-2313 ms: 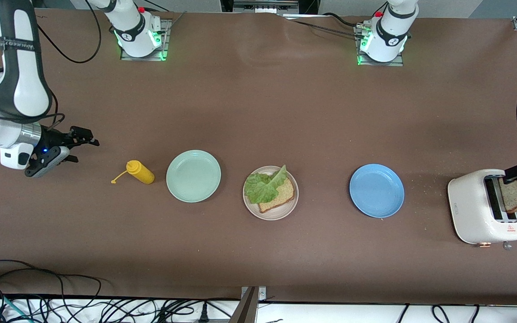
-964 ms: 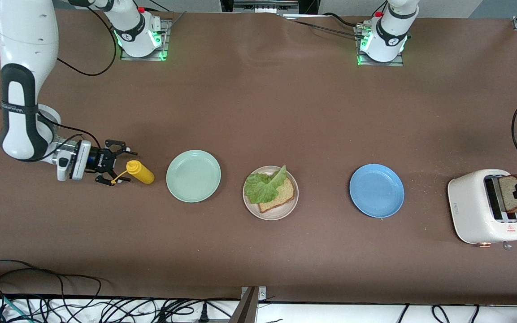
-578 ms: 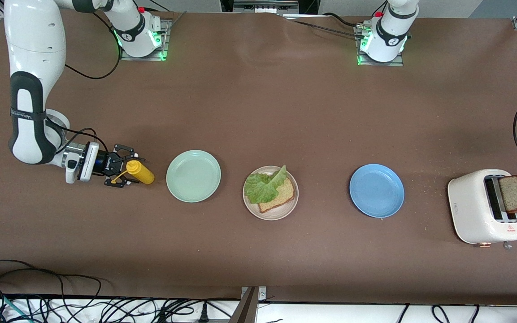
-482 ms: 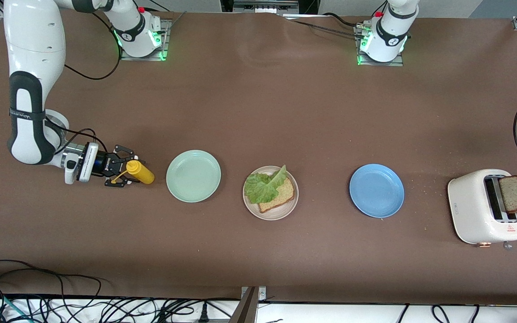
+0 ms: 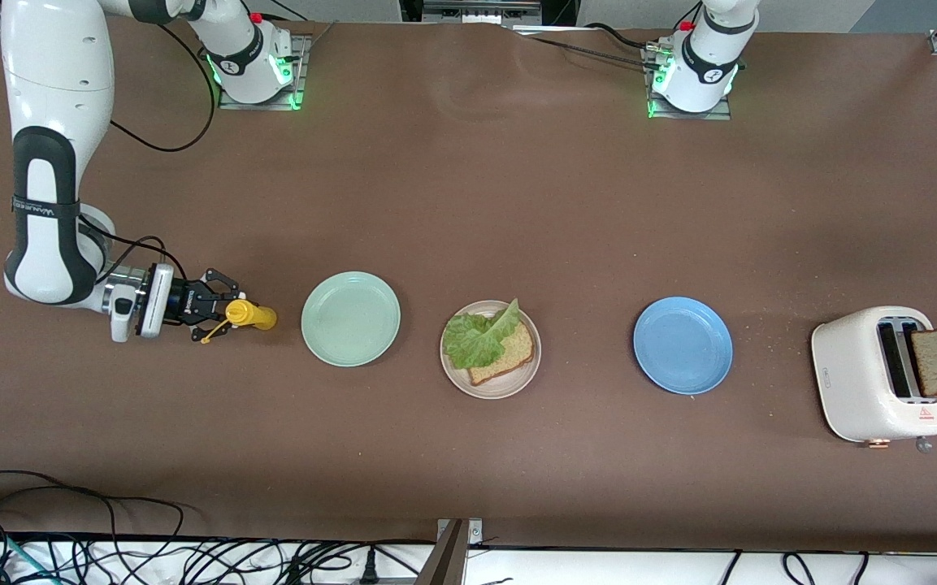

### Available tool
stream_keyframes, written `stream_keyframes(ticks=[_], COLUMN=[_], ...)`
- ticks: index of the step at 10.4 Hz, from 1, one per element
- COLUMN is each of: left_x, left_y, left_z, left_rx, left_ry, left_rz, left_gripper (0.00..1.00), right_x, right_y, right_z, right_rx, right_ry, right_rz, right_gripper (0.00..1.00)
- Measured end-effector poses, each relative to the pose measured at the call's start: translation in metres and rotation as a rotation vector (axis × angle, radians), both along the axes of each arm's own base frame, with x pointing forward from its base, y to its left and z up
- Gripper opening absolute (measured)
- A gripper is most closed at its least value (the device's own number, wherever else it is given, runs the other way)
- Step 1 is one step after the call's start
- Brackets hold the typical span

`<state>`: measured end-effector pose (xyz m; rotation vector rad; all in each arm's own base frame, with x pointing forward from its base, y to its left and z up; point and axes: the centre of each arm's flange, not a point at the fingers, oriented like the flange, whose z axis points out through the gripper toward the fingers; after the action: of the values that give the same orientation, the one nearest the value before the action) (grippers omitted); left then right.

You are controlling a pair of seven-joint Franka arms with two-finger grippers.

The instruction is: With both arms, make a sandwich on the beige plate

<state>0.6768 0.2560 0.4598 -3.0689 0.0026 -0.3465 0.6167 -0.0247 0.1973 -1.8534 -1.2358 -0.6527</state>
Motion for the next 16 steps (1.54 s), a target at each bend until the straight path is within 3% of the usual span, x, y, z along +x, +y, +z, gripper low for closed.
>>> stream_keyframes(ticks=[2,4,6,8,11,13,16], left_x=[-0.005,-0.011,-0.013,-0.013,-0.009,-0.007,-0.006], left_y=[-0.017,-0.030,-0.045,-0.065,-0.090,-0.105,-0.120], left_z=[0.036,0.057,0.068,0.073,0.076,0.079,0.078], left_rx=[-0.029,-0.050,-0.064,-0.089,-0.122,-0.141,-0.158], left_ry=[-0.014,-0.013,-0.003,0.019,0.025,0.025,0.034], left_rz=[0.005,0.031,0.052,0.078,0.123,0.152,0.178], left_gripper=[0.09,0.09,0.09,0.09,0.09,0.09,0.09], right_x=[0.024,0.043,0.064,0.075,0.065,0.037,-0.025], right_y=[0.007,0.022,0.066,0.124,0.238,0.321,0.432], right_z=[0.034,0.069,0.118,0.154,0.190,0.196,0.194], right_rx=[-0.084,-0.197,-0.366,-0.581,-0.937,-1.135,-1.384], right_ry=[0.080,0.166,0.234,0.228,0.107,-0.014,-0.212], right_rz=[0.004,0.000,-0.018,-0.042,-0.061,-0.076,-0.177], right_gripper=[0.26,0.11,0.09,0.09,0.09,0.09,0.09])
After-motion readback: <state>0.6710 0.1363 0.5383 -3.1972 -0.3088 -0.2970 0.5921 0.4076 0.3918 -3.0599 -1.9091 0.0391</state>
